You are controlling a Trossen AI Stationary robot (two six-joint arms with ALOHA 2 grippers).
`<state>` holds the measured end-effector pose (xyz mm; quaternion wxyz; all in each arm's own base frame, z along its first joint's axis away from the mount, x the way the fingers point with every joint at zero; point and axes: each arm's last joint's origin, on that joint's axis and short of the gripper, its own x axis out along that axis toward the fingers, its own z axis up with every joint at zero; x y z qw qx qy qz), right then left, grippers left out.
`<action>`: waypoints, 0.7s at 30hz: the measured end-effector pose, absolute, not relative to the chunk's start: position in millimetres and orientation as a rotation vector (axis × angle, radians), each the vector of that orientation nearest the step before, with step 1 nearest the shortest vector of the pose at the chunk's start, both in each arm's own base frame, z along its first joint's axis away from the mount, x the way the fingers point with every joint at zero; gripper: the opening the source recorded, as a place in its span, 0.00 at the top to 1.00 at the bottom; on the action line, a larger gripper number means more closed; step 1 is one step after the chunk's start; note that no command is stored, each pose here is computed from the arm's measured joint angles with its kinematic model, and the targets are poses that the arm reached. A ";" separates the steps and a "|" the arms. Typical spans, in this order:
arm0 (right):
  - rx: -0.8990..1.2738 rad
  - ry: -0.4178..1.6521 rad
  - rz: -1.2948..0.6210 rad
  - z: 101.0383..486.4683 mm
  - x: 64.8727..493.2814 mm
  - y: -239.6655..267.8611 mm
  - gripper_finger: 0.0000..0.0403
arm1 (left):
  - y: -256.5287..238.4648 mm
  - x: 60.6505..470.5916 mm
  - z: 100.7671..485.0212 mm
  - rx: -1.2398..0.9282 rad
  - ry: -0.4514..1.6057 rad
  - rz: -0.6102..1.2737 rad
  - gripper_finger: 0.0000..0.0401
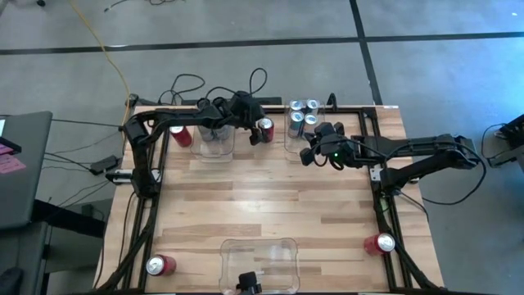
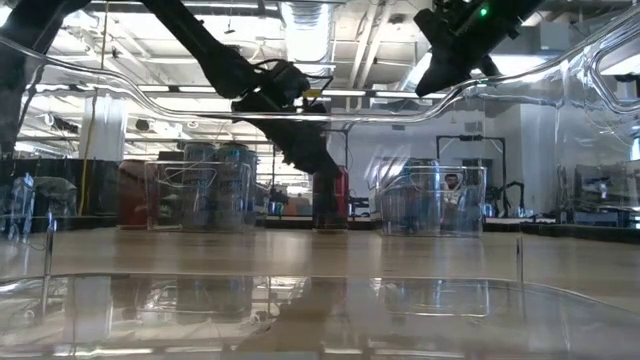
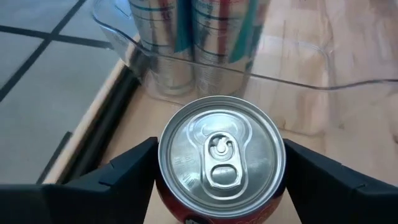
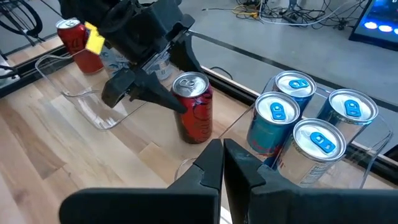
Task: Sort soda cans
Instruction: Put the top right red and black soda can into the bottom transparent bin
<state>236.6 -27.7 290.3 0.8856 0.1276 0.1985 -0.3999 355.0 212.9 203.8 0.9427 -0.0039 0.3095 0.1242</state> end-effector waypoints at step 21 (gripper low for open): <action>0.137 0.414 -0.785 295.5 240.0 -28.3 0.92 | 55.6 329.8 288.7 0.082 0.688 0.007 0.27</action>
